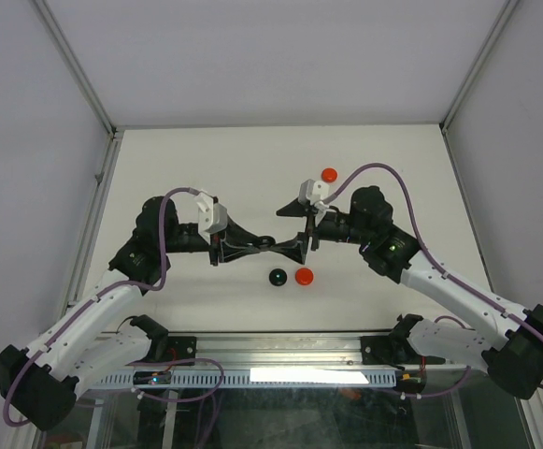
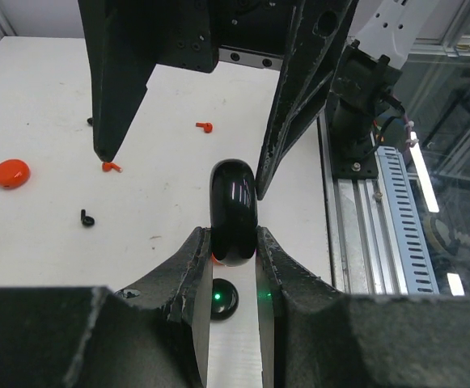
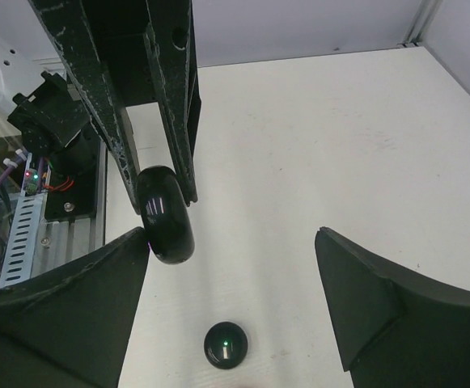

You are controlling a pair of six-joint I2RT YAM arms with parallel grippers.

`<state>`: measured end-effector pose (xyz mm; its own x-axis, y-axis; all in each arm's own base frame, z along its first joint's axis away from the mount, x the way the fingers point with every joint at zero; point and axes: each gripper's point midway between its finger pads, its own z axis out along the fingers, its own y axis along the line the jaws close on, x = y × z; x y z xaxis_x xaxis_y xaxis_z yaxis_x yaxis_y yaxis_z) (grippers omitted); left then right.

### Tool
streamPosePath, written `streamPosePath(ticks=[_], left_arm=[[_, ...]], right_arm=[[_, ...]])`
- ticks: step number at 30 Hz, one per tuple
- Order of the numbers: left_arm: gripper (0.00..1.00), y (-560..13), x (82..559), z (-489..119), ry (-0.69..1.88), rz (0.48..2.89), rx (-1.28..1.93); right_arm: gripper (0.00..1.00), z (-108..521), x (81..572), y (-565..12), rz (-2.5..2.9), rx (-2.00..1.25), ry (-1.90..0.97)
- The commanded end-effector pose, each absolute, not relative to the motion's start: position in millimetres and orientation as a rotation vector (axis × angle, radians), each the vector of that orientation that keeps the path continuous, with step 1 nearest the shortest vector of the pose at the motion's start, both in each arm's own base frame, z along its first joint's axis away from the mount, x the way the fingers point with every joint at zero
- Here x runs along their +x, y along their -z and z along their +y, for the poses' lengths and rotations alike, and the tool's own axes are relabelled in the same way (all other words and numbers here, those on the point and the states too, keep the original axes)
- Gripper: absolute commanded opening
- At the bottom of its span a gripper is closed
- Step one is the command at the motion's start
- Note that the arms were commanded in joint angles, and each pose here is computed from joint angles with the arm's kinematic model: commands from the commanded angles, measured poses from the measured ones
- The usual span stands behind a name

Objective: Insert the wireless bluetooth earbuds into the charging case
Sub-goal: Open the charging case.

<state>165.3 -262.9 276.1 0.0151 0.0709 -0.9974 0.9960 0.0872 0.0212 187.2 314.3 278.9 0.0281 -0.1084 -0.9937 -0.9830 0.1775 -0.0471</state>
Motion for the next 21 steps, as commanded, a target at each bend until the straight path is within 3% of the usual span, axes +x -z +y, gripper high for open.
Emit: streamPosePath(ticks=[1,11,21], left_arm=[[0.0,-278.0,154.9,-260.8,1.061,1.173,1.29],[0.0,-276.5,148.6,-259.4,1.073,1.163,1.321],[0.0,-275.8,167.5,-261.5,1.062,1.287,1.215]], right_arm=[[0.86,317.7,185.1,-323.2,1.223,-1.138,-1.027],[0.84,314.4,200.0,-320.5,1.285,-1.091,-1.005],[0.86,317.7,169.3,-315.0,1.208,-1.207,-1.139]])
